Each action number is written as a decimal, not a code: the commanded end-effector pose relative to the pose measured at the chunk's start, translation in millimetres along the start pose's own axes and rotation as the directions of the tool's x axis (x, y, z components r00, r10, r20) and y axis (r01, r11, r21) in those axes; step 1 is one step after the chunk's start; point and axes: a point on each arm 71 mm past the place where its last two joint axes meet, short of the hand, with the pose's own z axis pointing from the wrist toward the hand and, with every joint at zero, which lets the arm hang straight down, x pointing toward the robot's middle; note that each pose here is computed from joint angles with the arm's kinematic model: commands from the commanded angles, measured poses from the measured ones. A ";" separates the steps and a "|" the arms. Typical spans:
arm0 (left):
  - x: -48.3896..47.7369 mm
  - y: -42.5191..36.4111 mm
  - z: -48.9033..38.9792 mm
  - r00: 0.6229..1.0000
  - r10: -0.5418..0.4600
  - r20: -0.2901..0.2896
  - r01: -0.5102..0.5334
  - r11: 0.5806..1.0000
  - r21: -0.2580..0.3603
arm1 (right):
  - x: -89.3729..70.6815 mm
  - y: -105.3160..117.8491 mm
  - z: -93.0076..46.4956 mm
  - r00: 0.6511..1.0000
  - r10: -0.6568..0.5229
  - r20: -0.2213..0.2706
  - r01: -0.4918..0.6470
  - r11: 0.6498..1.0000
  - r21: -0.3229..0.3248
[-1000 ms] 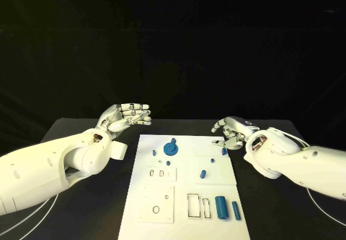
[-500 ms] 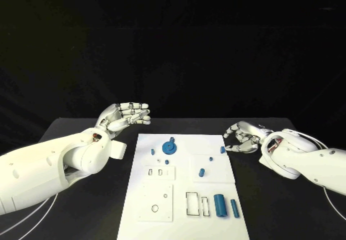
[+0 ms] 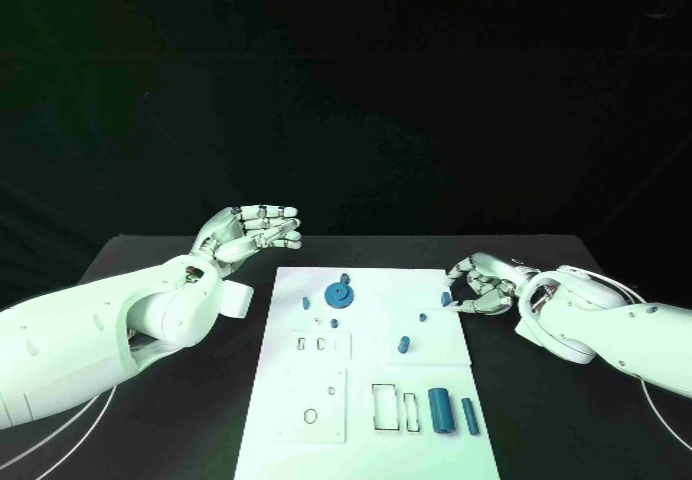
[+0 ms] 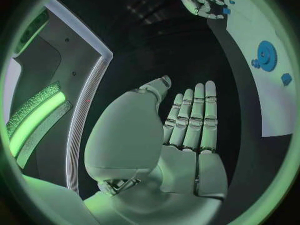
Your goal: Assemble the parts on the task board
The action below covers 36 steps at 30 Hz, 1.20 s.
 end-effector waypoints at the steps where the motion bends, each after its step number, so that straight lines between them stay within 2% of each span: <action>1: 1.7 -0.9 0.1 1.000 -0.013 -0.016 0.013 1.000 0.007 | 2.5 1.1 1.5 1.000 0.004 -0.019 -0.004 1.000 -0.013; 19: 1.0 -0.2 0.7 1.000 -0.012 -0.016 0.012 1.000 0.004 | 8.8 7.1 8.7 1.000 0.005 -0.024 -0.006 1.000 -0.011; 36: -1.0 0.2 0.5 1.000 -0.010 -0.012 0.010 1.000 0.001 | 8.4 4.2 8.8 1.000 0.000 -0.017 0.000 1.000 0.005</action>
